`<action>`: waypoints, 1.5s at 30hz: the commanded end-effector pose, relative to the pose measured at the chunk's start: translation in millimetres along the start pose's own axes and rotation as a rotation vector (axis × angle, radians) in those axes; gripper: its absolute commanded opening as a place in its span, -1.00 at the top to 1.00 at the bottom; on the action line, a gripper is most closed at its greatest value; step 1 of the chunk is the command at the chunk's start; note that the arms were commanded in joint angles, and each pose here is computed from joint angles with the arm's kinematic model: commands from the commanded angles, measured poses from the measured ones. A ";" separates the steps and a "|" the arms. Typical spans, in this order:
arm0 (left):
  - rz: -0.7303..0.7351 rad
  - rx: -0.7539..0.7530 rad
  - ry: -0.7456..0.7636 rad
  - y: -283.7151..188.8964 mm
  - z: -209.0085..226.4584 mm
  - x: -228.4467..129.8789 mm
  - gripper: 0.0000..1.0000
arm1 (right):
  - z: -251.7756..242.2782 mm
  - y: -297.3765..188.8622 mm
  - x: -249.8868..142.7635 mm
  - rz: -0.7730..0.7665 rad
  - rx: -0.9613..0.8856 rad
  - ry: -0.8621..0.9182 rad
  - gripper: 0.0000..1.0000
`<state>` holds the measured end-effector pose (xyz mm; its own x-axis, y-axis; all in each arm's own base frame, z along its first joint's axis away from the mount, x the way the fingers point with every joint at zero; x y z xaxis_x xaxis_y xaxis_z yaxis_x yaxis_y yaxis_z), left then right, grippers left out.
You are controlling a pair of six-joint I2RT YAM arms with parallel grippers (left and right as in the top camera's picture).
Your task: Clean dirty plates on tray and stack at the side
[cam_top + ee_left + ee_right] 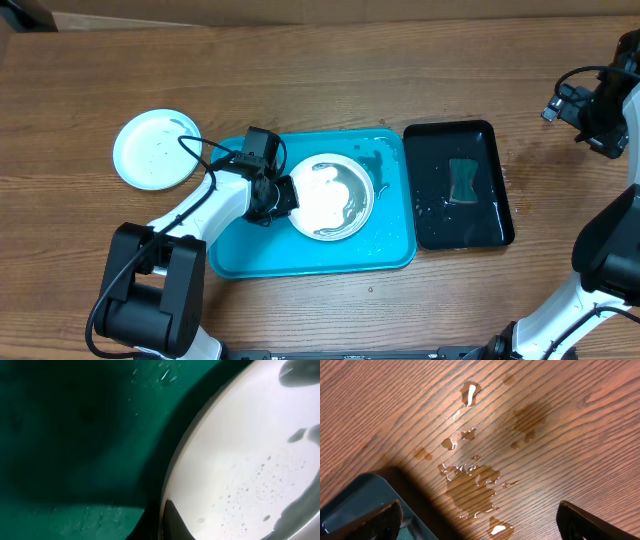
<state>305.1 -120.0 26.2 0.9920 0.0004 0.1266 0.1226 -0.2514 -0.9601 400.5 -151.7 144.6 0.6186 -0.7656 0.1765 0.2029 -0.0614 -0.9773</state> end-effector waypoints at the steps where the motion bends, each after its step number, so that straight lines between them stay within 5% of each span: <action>1: -0.017 0.075 0.018 -13.0 3.9 15.0 0.92 | 1.5 -9.2 3.0 -0.023 0.020 0.006 -1.00; 21: -0.278 0.129 0.201 -116.7 -67.5 100.7 0.92 | 1.9 -9.2 3.7 -0.026 0.021 0.006 -1.00; 45: -0.512 0.253 0.671 -75.0 -229.3 71.7 0.92 | 1.9 -9.2 3.7 -0.026 0.021 0.006 -1.00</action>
<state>350.6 -317.0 134.7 0.6893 -0.4795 0.5431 0.5223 -0.1905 -0.8312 401.3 -151.8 144.8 0.6181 -0.7654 0.1791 0.2063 -0.0619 -0.9765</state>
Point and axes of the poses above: each gripper's point midway between its finger pads, its own y axis out along the fingers, its own z axis along the line the jaws close on, x = y × z, the point moved 2 cm from there along -y, back along the fingers, and after that the axes turned 15 degrees about y, right-handed, at the moved point
